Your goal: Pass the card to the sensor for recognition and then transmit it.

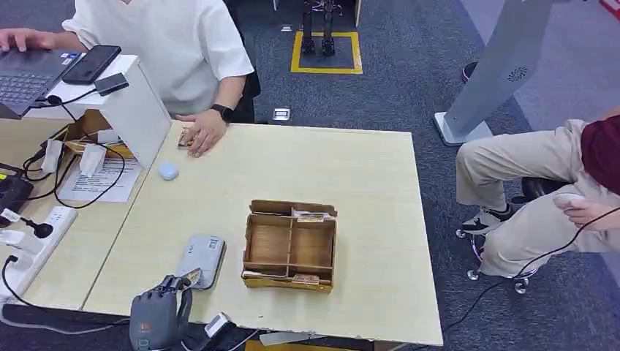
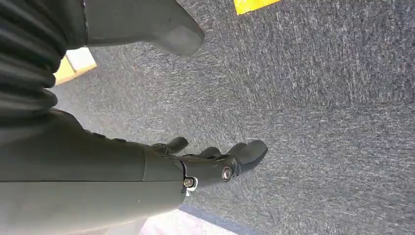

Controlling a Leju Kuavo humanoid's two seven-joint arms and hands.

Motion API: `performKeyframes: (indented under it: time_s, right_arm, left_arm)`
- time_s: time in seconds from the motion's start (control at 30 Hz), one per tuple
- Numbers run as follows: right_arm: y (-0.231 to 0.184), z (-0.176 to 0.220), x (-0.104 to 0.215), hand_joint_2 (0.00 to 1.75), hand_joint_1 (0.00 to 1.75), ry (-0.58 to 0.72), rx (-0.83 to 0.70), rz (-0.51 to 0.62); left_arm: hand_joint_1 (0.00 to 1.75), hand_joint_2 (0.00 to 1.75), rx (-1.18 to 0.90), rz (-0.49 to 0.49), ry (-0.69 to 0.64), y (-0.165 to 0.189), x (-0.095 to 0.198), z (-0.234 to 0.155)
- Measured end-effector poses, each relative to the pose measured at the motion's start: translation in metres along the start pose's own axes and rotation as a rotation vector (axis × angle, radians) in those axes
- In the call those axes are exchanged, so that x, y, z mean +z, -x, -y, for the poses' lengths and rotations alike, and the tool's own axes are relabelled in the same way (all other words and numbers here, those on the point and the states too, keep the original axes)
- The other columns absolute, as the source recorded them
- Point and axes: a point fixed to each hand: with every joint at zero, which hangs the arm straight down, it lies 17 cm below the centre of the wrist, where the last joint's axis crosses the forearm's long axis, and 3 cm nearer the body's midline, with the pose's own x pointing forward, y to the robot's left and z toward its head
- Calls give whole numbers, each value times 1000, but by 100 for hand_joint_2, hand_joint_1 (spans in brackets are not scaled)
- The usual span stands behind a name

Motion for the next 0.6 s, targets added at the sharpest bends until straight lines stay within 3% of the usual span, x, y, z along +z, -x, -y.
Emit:
performKeyframes:
  time_s: [0.6]
  right_arm:
    - [0, -1, 1, 175, 0, -2, 2, 2]
  left_arm:
    - [175, 175, 10, 19, 58, -6, 9, 20]
